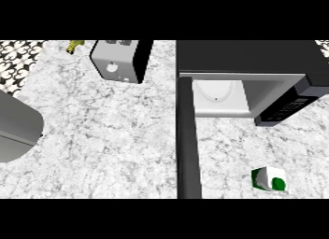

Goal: Pick up the milk, place it into the microwave and close the microwave

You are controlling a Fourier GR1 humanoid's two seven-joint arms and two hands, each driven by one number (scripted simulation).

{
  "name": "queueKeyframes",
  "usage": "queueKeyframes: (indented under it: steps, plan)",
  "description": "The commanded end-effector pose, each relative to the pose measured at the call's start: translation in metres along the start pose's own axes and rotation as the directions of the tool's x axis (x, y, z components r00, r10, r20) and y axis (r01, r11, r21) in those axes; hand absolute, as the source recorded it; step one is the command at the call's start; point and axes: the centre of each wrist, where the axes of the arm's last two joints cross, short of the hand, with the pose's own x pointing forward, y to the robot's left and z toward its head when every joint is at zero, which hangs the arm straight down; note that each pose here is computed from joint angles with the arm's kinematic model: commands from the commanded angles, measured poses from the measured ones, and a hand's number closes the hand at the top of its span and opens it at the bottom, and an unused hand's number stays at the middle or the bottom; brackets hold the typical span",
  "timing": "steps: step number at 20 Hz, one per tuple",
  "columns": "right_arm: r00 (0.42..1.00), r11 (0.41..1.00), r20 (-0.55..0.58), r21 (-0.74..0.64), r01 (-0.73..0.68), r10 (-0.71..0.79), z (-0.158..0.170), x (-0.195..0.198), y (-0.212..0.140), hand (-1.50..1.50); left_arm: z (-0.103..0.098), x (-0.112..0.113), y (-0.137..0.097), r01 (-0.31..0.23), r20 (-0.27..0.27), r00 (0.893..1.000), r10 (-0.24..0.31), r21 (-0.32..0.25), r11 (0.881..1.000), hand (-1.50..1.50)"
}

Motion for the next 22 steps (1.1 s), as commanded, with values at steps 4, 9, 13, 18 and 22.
queueKeyframes:
  steps: [4,9,13,18,22]
  plan:
    - [0.998,0.999,-0.024,0.019,-0.049,0.049,-0.011,-0.040,0.002,-1.50,0.021,-0.006,0.013,0.012,0.000,1.000,-0.012,-0.010,1.000,-1.50]
    - [0.994,0.995,-0.038,0.036,-0.097,0.099,-0.018,-0.073,-0.001,-1.50,0.034,0.020,0.016,0.011,0.012,1.000,-0.011,-0.014,1.000,-1.50]
    - [0.992,0.995,-0.071,0.005,-0.104,0.105,-0.032,-0.094,0.002,-1.50,0.033,0.010,0.019,0.024,0.013,1.000,-0.024,0.002,1.000,-1.50]
    - [0.983,0.986,-0.085,-0.026,-0.166,0.164,-0.039,-0.118,-0.019,-1.50,0.041,0.010,0.025,0.012,0.017,1.000,-0.012,0.002,1.000,-1.50]
    - [0.973,0.981,-0.138,-0.032,-0.193,0.187,-0.040,-0.140,-0.009,-1.50,0.047,0.003,0.037,0.002,0.018,1.000,-0.002,-0.006,1.000,-1.50]
